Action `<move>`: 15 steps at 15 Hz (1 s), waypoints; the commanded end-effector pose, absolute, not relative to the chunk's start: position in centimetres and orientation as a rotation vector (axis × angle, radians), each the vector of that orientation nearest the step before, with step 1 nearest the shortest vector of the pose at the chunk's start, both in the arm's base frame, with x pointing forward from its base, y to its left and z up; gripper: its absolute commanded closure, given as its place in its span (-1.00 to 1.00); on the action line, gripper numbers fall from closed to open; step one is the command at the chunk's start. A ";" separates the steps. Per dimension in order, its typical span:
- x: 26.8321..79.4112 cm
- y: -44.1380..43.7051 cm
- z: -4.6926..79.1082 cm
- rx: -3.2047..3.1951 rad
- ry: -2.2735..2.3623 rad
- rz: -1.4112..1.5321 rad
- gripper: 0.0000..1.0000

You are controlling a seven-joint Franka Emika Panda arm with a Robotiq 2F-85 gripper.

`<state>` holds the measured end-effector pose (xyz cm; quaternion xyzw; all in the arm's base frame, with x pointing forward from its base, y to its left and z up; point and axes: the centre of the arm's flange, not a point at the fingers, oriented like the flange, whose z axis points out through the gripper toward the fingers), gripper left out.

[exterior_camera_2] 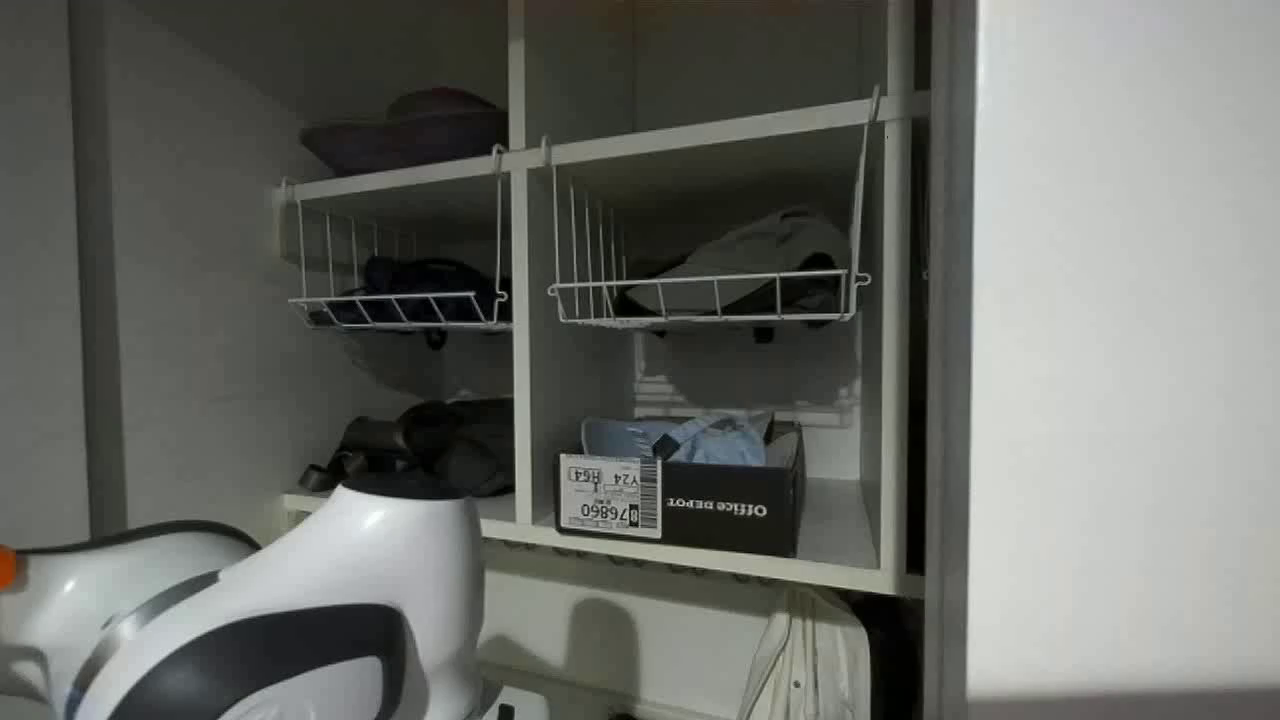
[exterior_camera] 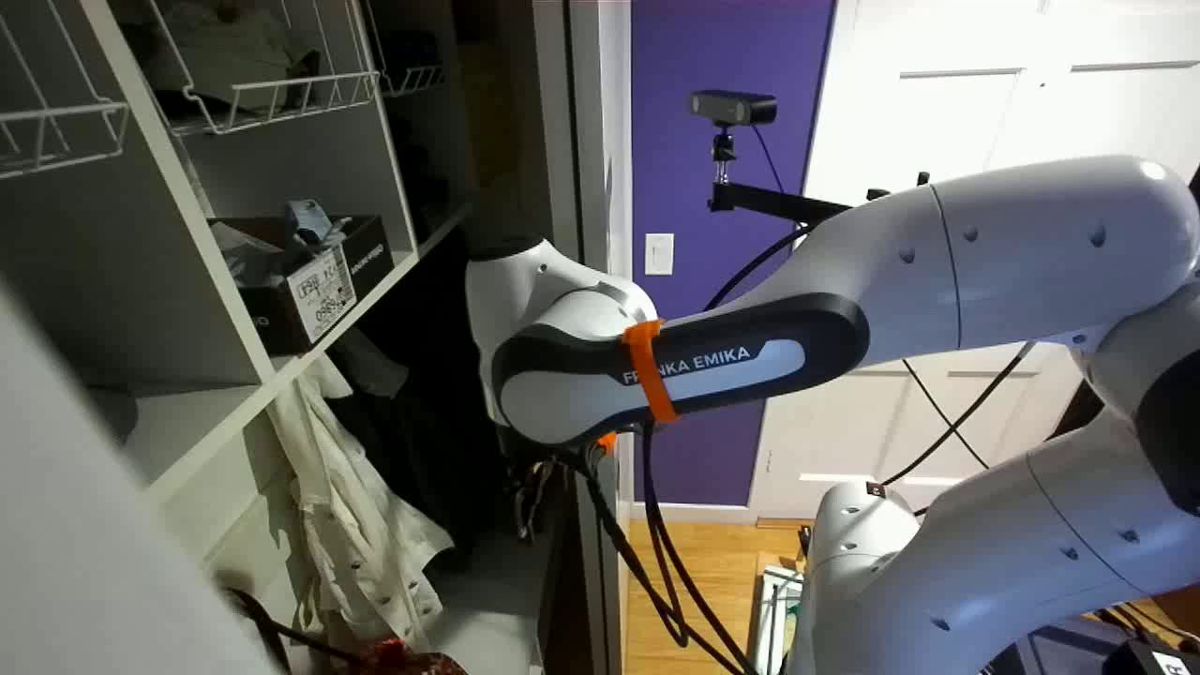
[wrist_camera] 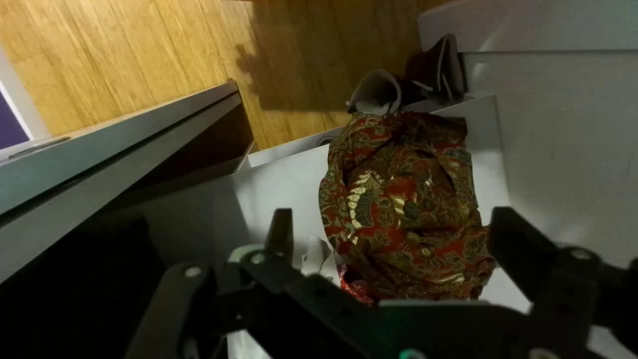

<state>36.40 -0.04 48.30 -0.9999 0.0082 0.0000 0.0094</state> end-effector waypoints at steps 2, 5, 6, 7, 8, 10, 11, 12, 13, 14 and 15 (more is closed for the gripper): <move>36.4 0.0 48.3 -3.123 0.026 0.000 -1.00; 36.4 0.0 48.3 -3.123 0.026 0.000 -1.00; 36.4 0.0 48.3 -3.123 0.026 0.000 -1.00; 36.4 0.0 48.3 -3.123 0.026 0.000 -1.00; 36.4 0.0 48.3 -3.123 0.026 0.000 -1.00; 36.4 0.0 48.3 -3.123 0.026 0.000 -1.00; 36.4 0.0 48.3 -3.123 0.026 0.000 -1.00; 36.4 0.0 48.3 -3.123 0.026 0.000 -1.00; 36.3 -0.1 48.6 -3.123 0.023 -0.011 -1.00; 35.9 0.0 49.6 -3.135 0.007 -0.054 -1.00; 35.8 0.0 49.9 -3.134 -0.003 -0.073 -1.00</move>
